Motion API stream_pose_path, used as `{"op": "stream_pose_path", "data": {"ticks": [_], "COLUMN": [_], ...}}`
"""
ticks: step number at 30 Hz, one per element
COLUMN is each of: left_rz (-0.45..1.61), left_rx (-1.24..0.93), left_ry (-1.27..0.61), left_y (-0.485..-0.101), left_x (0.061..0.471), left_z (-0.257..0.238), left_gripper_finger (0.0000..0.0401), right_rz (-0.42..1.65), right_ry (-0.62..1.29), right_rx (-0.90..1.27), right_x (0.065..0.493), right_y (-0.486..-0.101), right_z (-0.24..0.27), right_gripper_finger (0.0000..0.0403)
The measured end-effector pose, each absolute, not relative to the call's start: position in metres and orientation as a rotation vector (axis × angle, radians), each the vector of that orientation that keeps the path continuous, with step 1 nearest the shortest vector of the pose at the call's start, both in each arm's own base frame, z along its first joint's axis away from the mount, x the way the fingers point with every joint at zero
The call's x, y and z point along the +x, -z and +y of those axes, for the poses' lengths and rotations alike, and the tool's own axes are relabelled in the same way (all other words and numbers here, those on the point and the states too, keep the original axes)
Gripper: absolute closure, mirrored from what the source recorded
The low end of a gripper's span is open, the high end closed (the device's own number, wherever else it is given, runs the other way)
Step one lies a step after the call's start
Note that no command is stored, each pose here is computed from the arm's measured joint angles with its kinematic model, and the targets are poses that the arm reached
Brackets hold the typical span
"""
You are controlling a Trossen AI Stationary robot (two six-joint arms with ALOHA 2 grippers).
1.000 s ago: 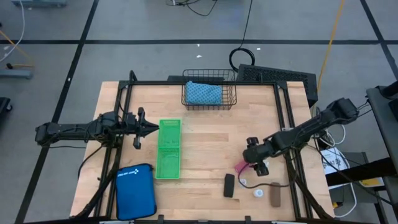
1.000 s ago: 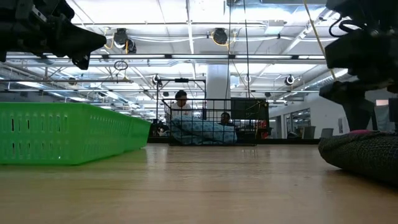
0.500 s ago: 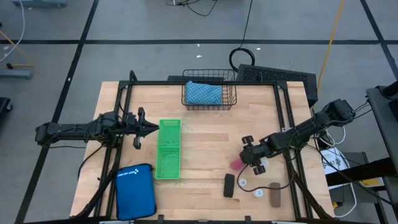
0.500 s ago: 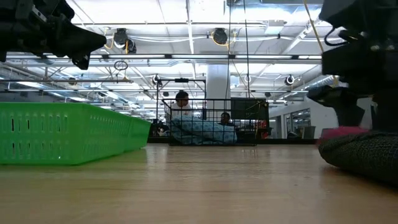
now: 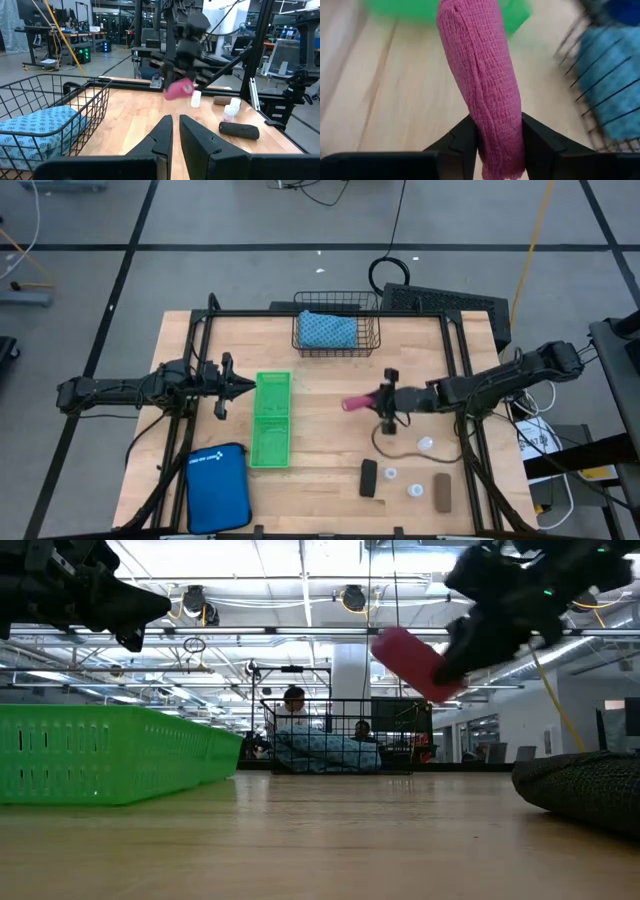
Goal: Pick & Place Medicine items
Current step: Put the pink bandage into the top green bin
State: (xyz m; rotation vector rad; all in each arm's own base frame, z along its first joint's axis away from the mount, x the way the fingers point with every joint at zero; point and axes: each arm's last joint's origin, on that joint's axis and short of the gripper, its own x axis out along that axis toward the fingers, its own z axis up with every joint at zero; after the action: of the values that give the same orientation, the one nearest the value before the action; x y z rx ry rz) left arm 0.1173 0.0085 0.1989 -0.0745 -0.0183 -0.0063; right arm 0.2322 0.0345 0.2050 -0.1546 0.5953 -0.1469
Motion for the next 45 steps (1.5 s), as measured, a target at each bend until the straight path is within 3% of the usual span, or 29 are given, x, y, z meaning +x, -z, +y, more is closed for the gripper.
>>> {"op": "stream_pose_path", "data": {"ticks": [7, 15, 24, 30, 34, 39, 45], "left_rz": [-0.070, -0.100, -0.122, -0.003, 0.128, 0.245, 0.331], "left_rx": [-0.137, -0.128, -0.129, -0.155, -0.133, -0.028, 0.093], "left_ry": [0.009, -0.022, -0.075, -0.100, -0.128, -0.151, -0.019], "left_y": [-0.204, -0.207, -0.209, -0.225, -0.241, -0.252, -0.254], "left_x": [0.117, 0.117, 0.118, 0.139, 0.170, 0.222, 0.281], "left_z": [0.009, 0.009, 0.011, 0.014, 0.017, 0.023, 0.025], "left_gripper_finger": [0.0361, 0.0361, 0.0361, 0.0357, 0.0318, 0.0232, 0.0158], "right_rz": [0.335, 0.175, 0.244, 0.392, 0.430, 0.450, 0.478], "right_ry": [0.186, 0.150, 0.145, 0.139, 0.135, 0.136, 0.122], "right_rx": [-0.016, -0.048, 0.030, 0.042, 0.018, 0.023, 0.022], "right_x": [0.256, 0.277, 0.284, 0.294, 0.298, 0.297, 0.298], "right_y": [-0.220, -0.218, -0.200, -0.211, -0.219, -0.217, -0.212], "right_z": [0.008, -0.009, -0.024, -0.027, -0.027, -0.027, -0.022], "right_gripper_finger": [0.0294, 0.0290, 0.0294, 0.0298, 0.0297, 0.0298, 0.0296]}}
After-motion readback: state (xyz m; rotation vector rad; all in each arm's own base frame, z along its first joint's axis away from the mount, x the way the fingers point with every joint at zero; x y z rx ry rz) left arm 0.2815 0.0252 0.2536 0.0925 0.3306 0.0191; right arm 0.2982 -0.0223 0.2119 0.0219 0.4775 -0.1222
